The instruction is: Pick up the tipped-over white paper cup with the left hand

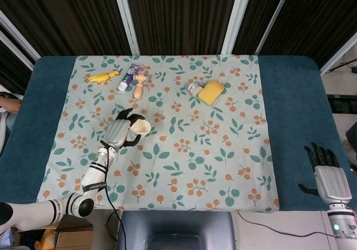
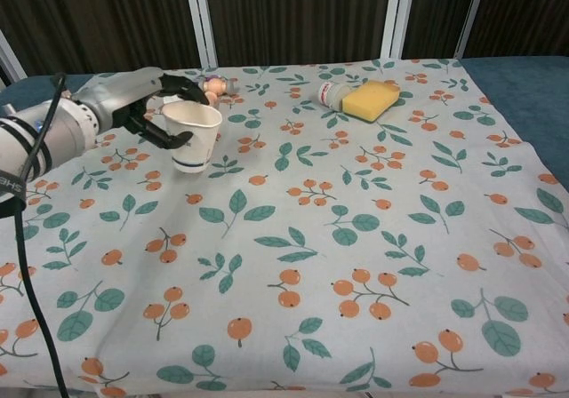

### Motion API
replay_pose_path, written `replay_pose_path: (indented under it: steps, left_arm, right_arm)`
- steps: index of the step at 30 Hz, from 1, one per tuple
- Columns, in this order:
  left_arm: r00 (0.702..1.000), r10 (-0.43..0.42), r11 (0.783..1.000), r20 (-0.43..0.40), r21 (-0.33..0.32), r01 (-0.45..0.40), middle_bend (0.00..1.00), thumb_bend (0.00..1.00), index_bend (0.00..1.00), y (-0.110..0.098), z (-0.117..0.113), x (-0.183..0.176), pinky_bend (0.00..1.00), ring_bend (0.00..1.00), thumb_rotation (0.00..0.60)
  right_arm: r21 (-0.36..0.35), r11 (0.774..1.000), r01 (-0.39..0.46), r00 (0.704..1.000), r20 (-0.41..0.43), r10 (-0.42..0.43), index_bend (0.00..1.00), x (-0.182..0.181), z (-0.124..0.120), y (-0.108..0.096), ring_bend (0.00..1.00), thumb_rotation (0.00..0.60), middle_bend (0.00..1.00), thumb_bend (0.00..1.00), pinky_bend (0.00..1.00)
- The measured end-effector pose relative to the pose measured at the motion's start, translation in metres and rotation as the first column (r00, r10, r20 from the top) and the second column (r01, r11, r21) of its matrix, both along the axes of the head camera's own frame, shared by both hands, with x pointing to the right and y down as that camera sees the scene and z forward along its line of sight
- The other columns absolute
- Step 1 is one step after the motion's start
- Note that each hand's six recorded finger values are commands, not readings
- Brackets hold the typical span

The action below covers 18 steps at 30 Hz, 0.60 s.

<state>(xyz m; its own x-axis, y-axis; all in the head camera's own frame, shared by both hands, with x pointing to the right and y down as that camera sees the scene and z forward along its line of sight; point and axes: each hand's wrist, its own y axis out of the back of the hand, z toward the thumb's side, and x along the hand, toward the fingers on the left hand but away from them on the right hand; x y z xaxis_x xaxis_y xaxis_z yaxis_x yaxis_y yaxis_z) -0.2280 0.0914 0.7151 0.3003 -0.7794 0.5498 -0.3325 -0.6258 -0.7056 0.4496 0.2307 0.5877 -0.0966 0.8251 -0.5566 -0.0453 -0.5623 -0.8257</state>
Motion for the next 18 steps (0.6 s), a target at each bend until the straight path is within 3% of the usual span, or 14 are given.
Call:
replay_pose_path:
  steps: [6,11,14,18]
  left_arm:
    - [0.999,-0.023,0.999,-0.028,-0.027,0.022,0.2,0.41,0.25,0.009,0.018,-0.017,0.05,0.01,0.6]
    - [0.999,-0.006,0.999,-0.043,-0.051,0.004,0.01,0.39,0.01,0.019,0.025,-0.018,0.0,0.0,0.6]
    - [0.999,0.005,0.998,-0.05,-0.066,-0.009,0.0,0.38,0.0,0.021,0.025,-0.019,0.0,0.0,0.6]
    - [0.996,-0.013,0.999,-0.083,-0.032,0.011,0.0,0.38,0.0,0.017,0.012,-0.022,0.0,0.0,0.6]
  right_arm:
    - [-0.006,1.0,0.0,1.0,-0.008,0.0,0.0,0.0,0.001,-0.001,0.0,0.6,0.0,0.28,0.0]
    - [-0.018,1.0,-0.012,1.0,-0.02,0.012,0.0,0.001,0.003,0.0,0.0,0.6,0.0,0.28,0.0]
    - [-0.017,1.0,-0.014,1.0,-0.018,0.013,0.0,0.0,0.003,-0.001,0.0,0.6,0.0,0.28,0.0]
    - [-0.005,1.0,-0.013,1.0,-0.013,0.013,0.0,0.0,0.001,-0.003,0.0,0.6,0.0,0.28,0.0]
